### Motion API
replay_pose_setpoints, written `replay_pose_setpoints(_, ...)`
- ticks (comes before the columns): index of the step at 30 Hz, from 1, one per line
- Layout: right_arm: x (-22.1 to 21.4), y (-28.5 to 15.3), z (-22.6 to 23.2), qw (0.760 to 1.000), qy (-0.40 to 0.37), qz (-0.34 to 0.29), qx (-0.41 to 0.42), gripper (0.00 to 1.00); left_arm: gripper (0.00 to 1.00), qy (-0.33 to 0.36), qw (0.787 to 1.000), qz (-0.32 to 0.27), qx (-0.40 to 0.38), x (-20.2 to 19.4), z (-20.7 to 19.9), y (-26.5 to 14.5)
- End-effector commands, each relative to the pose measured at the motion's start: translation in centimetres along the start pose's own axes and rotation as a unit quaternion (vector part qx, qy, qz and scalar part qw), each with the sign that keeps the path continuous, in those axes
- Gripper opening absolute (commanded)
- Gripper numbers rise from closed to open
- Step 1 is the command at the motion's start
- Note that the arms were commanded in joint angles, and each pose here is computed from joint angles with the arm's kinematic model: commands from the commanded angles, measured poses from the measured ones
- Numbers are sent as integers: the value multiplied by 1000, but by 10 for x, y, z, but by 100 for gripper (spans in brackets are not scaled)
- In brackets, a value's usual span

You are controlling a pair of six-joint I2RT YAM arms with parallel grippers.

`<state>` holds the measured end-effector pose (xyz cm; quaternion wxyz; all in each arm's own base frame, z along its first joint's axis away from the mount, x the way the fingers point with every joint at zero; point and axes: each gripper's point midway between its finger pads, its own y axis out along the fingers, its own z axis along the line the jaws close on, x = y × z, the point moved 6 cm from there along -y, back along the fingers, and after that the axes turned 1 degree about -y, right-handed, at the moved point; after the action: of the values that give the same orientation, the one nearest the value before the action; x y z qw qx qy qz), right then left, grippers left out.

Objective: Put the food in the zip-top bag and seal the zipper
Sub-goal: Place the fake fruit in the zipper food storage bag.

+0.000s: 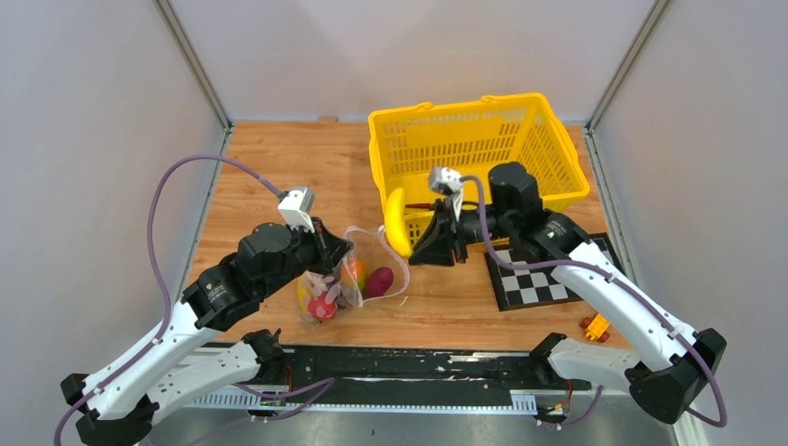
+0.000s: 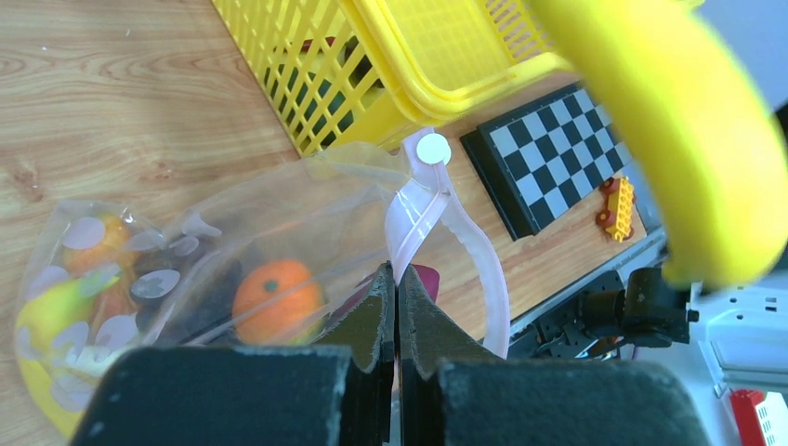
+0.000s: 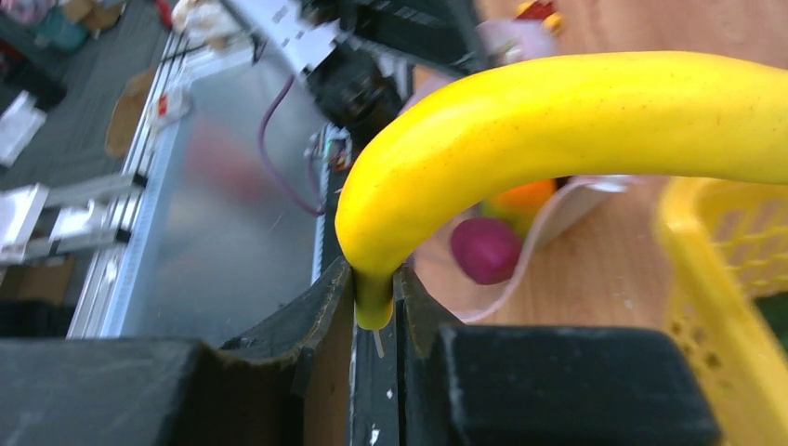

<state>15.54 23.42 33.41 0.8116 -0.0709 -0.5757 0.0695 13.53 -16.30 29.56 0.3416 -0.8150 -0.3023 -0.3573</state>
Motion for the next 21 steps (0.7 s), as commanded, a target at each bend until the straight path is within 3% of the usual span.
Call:
replay_pose_setpoints(1,-32,10,31,992,-74,70,70,7,0,-6,1000,-25,-7,9,-4,0)
replay_pose_setpoints(6,-56,12,51,982,-101,112,109,2,0,-4,1000,-24,-6,9,-3,-2)
replay_pose_setpoints(13,-66,8,68,975,-128,110,142,2,0,-2,1000,-28,-6,10,-3,-4)
replay_pose_setpoints(21,-76,30,66,969,-118,157,151,4,0,8,999,-21,-25,8,-7,-4)
